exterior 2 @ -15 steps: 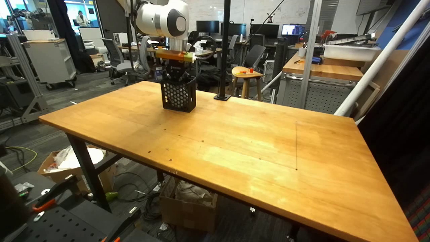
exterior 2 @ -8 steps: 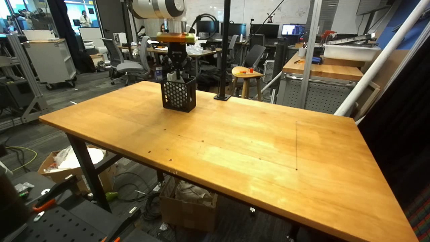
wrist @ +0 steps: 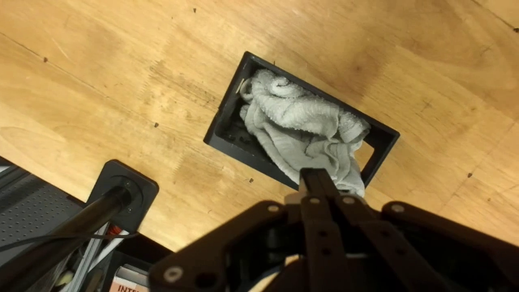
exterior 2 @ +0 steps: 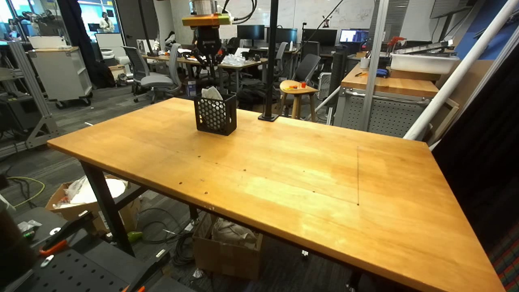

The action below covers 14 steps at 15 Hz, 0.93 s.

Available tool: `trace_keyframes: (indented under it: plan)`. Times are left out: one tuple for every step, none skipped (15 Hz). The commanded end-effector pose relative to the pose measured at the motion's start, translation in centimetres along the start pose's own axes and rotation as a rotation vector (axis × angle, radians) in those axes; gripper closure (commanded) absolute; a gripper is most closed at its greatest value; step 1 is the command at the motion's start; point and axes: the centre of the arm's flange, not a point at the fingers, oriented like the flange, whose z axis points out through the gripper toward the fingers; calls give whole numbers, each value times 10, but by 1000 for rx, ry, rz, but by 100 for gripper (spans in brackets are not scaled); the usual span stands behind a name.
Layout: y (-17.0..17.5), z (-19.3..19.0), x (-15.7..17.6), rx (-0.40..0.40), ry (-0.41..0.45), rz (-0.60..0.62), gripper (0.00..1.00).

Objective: Put the white towel in the black basket.

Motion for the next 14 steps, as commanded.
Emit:
trace_keyframes:
  plan:
    - [-4, -4, 16, -1, -9, -21, 100]
    - [-5, -3, 19, -1, -3, -24, 100]
    - [-6, -3, 23, -3, 4, -28, 100]
    - [-7, -3, 27, -6, 11, -32, 100]
    - [-8, -5, 32, -9, 20, -37, 100]
    - [-8, -6, 35, -13, 28, -39, 100]
    - [-8, -7, 40, -15, 34, -38, 100]
    - [-8, -8, 42, -16, 43, -37, 100]
    - [-9, -9, 45, -17, 52, -33, 100]
    - [-9, -8, 47, -16, 58, -31, 100]
    - [-10, -6, 48, -14, 63, -29, 100]
    - [-11, -3, 49, -9, 67, -25, 100]
    - [-12, 0, 49, -5, 70, -22, 100]
    - [-12, 4, 49, -1, 70, -20, 100]
